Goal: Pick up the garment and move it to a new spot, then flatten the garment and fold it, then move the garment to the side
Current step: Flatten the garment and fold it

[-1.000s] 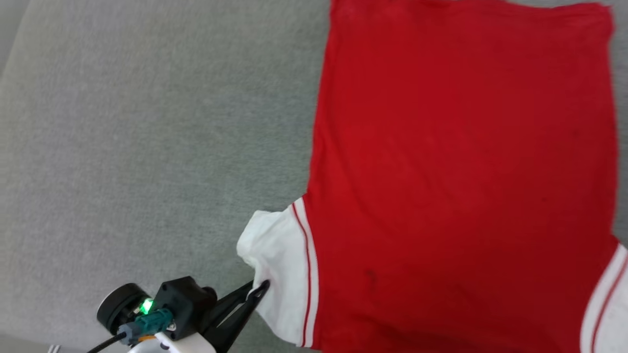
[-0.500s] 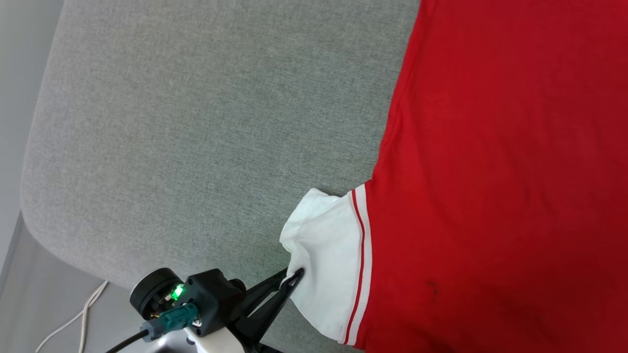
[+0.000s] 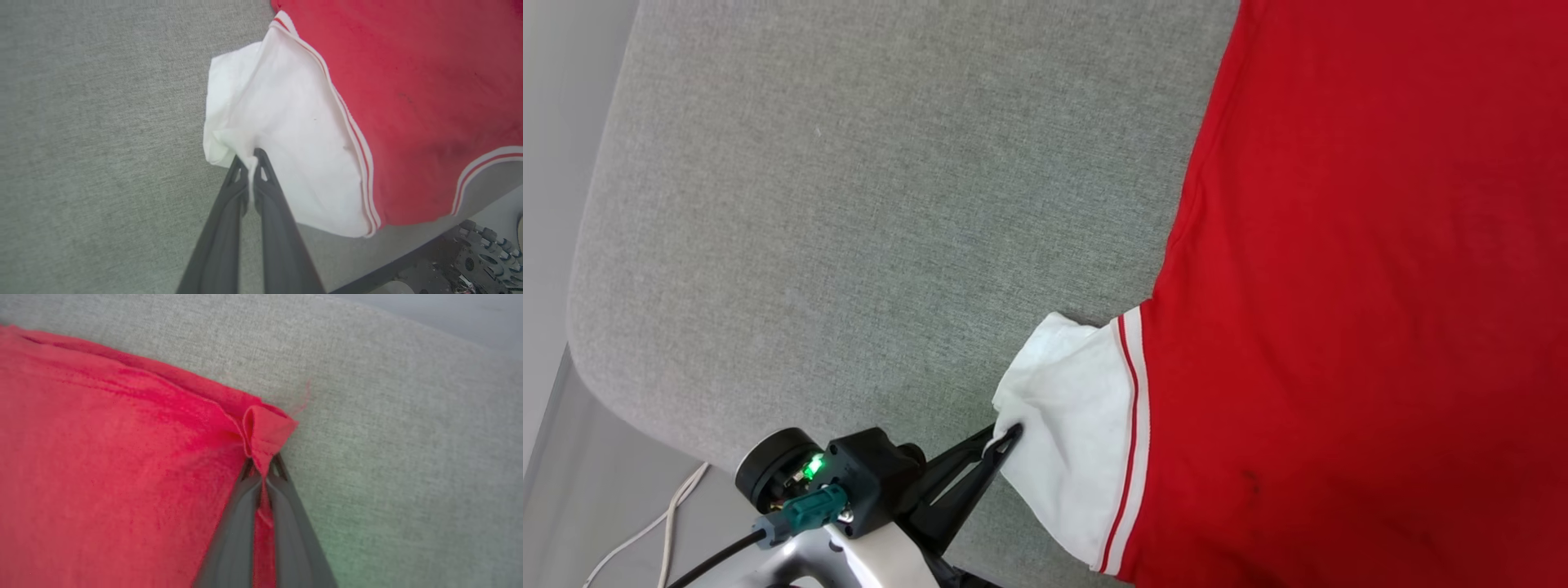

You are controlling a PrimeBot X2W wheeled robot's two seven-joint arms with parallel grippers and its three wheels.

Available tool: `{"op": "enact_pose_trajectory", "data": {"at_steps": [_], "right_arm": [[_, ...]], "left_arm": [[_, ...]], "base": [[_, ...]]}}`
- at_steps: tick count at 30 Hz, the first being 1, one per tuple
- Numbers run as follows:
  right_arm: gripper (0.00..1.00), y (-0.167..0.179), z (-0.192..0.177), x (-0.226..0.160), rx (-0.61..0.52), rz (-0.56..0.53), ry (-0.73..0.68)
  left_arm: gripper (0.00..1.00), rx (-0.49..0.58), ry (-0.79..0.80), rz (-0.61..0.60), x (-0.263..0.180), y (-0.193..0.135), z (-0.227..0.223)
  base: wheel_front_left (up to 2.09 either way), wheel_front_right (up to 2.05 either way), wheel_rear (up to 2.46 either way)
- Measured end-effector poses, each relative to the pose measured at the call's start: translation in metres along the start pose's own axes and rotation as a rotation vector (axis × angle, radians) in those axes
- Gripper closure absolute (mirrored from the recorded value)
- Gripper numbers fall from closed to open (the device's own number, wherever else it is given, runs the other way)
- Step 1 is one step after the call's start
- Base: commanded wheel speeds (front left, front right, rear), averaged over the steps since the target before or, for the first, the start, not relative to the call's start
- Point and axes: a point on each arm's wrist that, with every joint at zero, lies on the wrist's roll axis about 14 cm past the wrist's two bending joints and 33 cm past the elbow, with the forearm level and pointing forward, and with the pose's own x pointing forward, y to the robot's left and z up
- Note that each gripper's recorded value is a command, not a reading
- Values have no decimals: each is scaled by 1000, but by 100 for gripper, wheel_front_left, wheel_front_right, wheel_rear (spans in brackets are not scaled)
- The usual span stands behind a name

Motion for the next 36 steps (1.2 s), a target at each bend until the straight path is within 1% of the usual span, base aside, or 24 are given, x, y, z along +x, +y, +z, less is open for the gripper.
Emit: {"op": "enact_pose_trajectory", "data": {"at_steps": [5,11,12,14,17,20,25,30,33,36], "right_arm": [[100,-9,-13,-16,-9,-18,10],[100,-22,-42,-44,-17,-37,25],[100,-22,-42,-44,-17,-37,25],[100,-24,-59,-62,-35,-41,13],[100,-25,-84,-80,-10,-23,16],[100,-29,-109,-101,-8,-30,17],[100,-31,-143,-140,31,-28,-21],[100,-36,-180,-181,67,-44,-48],[100,-30,-204,-200,77,-45,-65],[100,-17,-240,-212,74,-40,-35]], "left_arm": [[100,14,-42,-10,0,-2,10],[100,39,-108,-29,-2,-7,28],[100,39,-108,-29,-2,-7,28],[100,24,-131,-33,-6,-10,31],[100,11,-149,-47,-9,-15,33],[100,10,-166,-62,-12,-21,35],[100,9,-189,-57,-19,-24,35],[100,6,-232,-80,-24,-34,41],[100,12,-248,-92,-27,-41,41],[100,12,-264,-98,-28,-44,41]], "base": [[0,0,0],[0,0,0],[0,0,0],[0,0,0],[0,0,0],[0,0,0],[0,0,0],[0,0,0],[0,0,0],[0,0,0]]}}
